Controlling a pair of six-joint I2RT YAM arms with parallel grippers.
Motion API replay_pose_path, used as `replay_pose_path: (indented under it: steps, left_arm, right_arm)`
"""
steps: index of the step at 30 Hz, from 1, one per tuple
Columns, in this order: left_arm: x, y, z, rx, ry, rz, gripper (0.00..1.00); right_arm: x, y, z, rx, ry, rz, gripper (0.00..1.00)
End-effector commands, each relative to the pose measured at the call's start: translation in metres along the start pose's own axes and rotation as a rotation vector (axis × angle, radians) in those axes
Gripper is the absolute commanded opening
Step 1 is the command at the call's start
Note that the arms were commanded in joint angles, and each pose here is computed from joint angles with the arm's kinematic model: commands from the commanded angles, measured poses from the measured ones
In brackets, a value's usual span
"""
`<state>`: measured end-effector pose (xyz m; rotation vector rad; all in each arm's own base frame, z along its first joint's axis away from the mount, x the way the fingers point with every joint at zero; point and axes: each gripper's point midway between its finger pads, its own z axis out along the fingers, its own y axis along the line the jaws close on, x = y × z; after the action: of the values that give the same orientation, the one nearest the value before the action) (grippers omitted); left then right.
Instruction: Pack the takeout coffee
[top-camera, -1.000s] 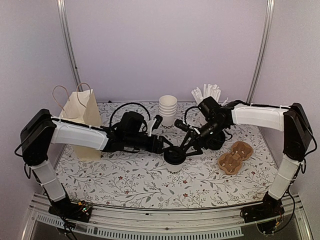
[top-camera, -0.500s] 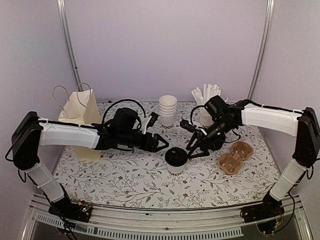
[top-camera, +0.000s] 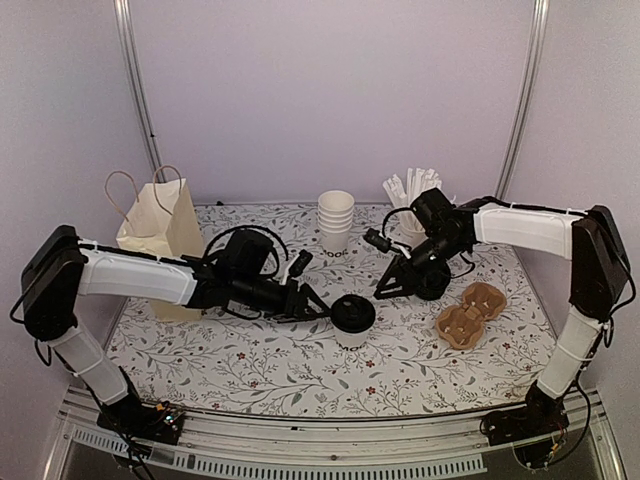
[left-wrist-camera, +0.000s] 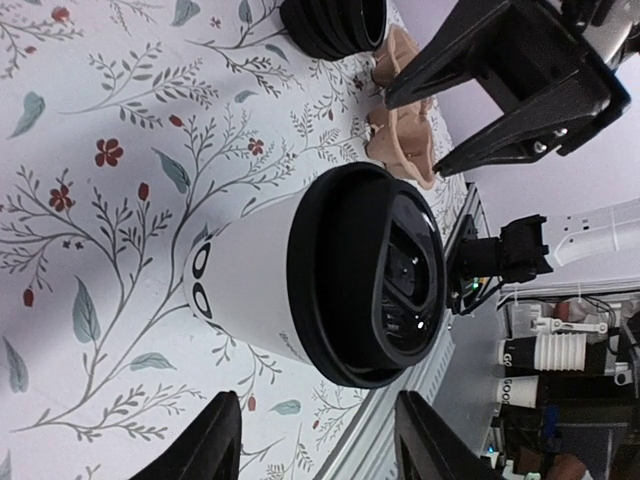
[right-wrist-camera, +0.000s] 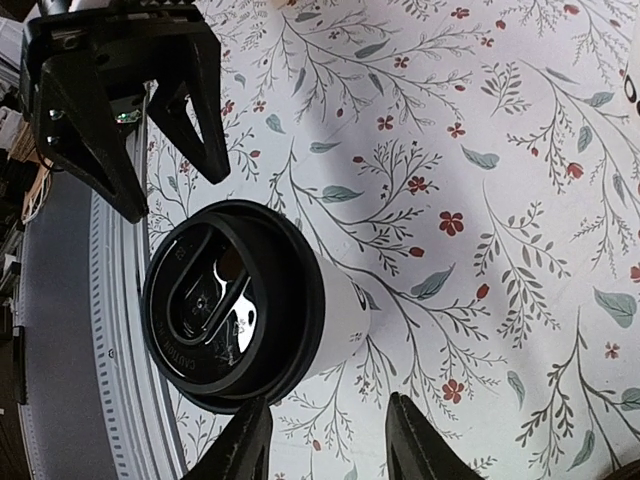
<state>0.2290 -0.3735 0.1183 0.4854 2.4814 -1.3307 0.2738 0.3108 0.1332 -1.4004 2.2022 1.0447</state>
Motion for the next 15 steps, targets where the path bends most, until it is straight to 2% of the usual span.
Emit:
replay_pose_path:
  steps: [1,9,15]
  left_arm:
    - [0.001,-0.003,0.007,0.069,0.018,-0.048,0.53]
    - [-0.001,-0.002,0.016,0.084,0.030,-0.041,0.51]
    - [0.003,0.004,0.021,0.075,0.046,-0.043,0.49]
  right_arm:
    - [0.003,0.001,0.007,-0.041,0.012,0.050,0.41]
    - [0.003,0.011,0.011,-0.119,0.001,0.059,0.43]
    - [0.000,0.025,0.011,-0.210,-0.022,0.067,0.54]
